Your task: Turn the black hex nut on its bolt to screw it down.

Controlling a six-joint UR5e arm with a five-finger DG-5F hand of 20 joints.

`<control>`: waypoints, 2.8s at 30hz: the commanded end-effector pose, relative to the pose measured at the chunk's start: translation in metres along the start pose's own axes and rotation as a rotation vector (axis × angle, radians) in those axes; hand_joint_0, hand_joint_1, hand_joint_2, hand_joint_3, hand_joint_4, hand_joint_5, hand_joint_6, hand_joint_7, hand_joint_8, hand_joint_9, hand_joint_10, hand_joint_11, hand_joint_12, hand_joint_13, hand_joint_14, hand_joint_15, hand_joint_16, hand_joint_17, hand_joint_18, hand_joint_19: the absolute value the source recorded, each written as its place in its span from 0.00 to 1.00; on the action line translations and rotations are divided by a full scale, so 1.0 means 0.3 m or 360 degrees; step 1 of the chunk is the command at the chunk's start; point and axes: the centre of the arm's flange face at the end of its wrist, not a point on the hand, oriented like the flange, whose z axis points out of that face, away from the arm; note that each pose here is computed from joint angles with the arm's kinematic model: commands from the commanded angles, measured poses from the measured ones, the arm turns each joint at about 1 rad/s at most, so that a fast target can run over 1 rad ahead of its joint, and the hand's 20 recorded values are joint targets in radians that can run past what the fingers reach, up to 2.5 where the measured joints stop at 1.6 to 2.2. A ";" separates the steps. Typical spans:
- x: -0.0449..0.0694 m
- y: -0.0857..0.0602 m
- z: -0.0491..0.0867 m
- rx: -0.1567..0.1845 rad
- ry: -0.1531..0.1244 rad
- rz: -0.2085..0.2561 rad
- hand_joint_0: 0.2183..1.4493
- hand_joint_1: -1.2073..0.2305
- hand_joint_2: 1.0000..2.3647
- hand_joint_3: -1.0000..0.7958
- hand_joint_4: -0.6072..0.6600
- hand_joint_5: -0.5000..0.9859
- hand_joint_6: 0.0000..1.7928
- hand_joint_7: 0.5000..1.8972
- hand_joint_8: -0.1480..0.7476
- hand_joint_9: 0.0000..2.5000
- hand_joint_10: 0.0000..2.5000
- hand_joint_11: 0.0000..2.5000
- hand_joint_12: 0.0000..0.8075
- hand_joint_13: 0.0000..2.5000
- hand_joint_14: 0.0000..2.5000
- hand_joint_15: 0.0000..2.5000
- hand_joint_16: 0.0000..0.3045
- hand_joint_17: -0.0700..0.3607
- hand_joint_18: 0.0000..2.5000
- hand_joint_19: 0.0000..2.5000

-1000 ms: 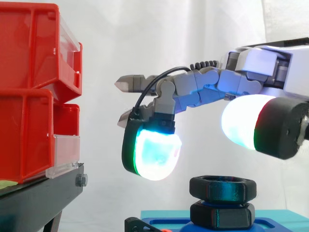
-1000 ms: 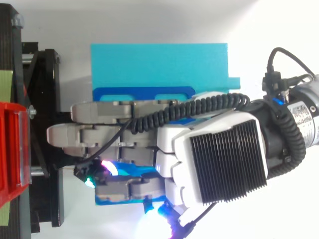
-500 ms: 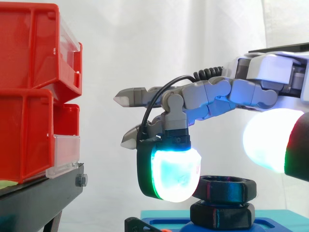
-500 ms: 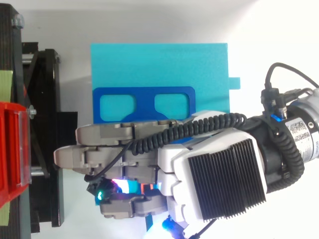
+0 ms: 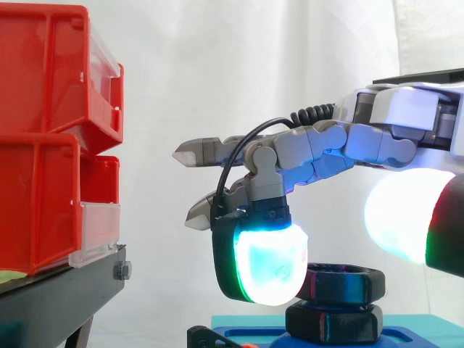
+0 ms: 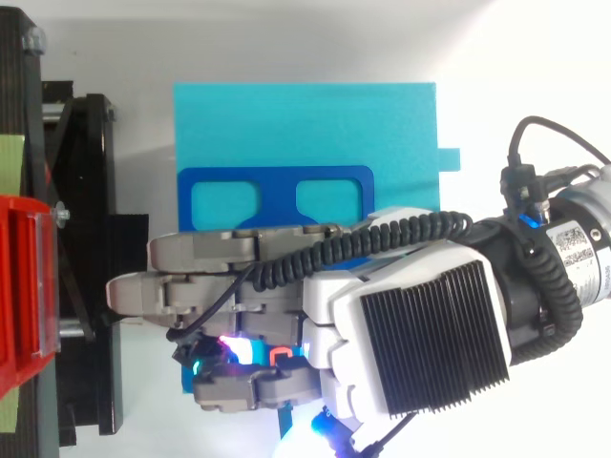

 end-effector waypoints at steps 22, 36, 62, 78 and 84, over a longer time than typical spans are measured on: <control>0.014 -0.067 -0.036 -0.0024 -0.0008 -0.0010 0.24 0.77 0.00 0.28 0.66 0.29 0.28 0.71 0.51 0.23 0.00 0.06 0.43 0.09 0.00 0.00 0.15 0.41 0.06 0.08; 0.032 -0.167 -0.096 -0.0037 -0.0010 -0.0023 0.24 0.77 0.00 0.28 0.67 0.29 0.28 0.70 0.51 0.23 0.00 0.06 0.43 0.09 0.00 0.00 0.15 0.41 0.06 0.08; -0.014 -0.272 -0.096 -0.0120 -0.0146 -0.0079 0.24 0.77 0.00 0.28 0.66 0.29 0.28 0.66 0.51 0.23 0.00 0.06 0.43 0.10 0.00 0.00 0.15 0.41 0.06 0.08; -0.024 -0.143 0.007 -0.0123 -0.0174 -0.0066 0.24 0.77 0.00 0.28 0.66 0.28 0.28 0.56 0.50 0.23 0.00 0.06 0.43 0.10 0.00 0.00 0.16 0.41 0.06 0.08; 0.047 -0.072 0.051 -0.0137 -0.0172 -0.0038 0.24 0.77 0.00 0.28 0.66 0.28 0.28 0.56 0.50 0.23 0.00 0.06 0.43 0.10 0.00 0.00 0.16 0.41 0.06 0.09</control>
